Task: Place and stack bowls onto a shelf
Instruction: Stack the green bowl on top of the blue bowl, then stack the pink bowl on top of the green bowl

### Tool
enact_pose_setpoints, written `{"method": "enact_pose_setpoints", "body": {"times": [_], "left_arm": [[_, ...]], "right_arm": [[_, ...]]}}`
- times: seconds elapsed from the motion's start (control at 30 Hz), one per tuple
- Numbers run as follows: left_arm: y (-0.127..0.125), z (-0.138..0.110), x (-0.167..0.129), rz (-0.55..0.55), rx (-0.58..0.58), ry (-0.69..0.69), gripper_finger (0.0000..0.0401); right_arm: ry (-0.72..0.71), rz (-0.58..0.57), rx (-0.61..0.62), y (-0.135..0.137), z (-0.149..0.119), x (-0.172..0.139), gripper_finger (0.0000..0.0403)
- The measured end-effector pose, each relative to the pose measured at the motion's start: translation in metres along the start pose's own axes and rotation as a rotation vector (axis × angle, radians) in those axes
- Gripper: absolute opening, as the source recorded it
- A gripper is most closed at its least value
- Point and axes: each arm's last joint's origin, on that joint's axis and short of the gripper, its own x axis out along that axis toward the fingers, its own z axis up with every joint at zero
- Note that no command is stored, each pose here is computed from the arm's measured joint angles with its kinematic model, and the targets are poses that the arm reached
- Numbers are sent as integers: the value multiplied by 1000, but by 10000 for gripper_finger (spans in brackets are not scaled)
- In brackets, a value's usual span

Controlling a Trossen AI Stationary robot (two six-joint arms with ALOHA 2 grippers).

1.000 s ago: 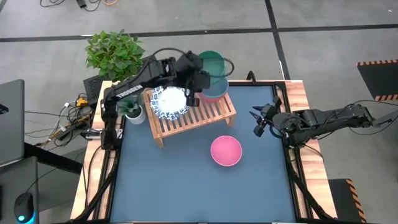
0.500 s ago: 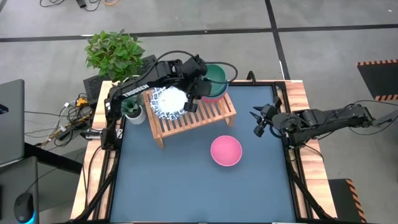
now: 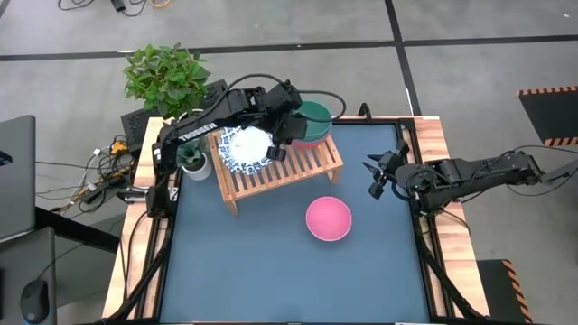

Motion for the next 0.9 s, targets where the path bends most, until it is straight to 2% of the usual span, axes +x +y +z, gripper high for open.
{"method": "enact_pose_setpoints", "body": {"times": [0.23, 0.37, 0.47, 0.57, 0.67, 0.73, 0.9], "left_arm": [[-2, 8, -1, 81, 3, -7, 135], [-7, 14, -2, 146, -3, 18, 156], [-10, 20, -4, 227, -17, 31, 152], [-15, 26, -5, 251, -17, 24, 132], [-19, 32, -6, 253, -68, -18, 105], [-24, 36, -6, 157, -93, -93, 88], [-58, 54, -11, -256, -45, -306, 67]], "right_arm": [[0, 0, 0, 0, 0, 0, 145], [0, 0, 0, 0, 0, 0, 145], [0, 1, 0, 0, 0, 0, 145], [0, 1, 0, 0, 0, 0, 145], [0, 1, 0, 0, 0, 0, 145], [0, 1, -1, 0, 0, 0, 145], [1, 4, -1, 0, 0, 0, 145]]}}
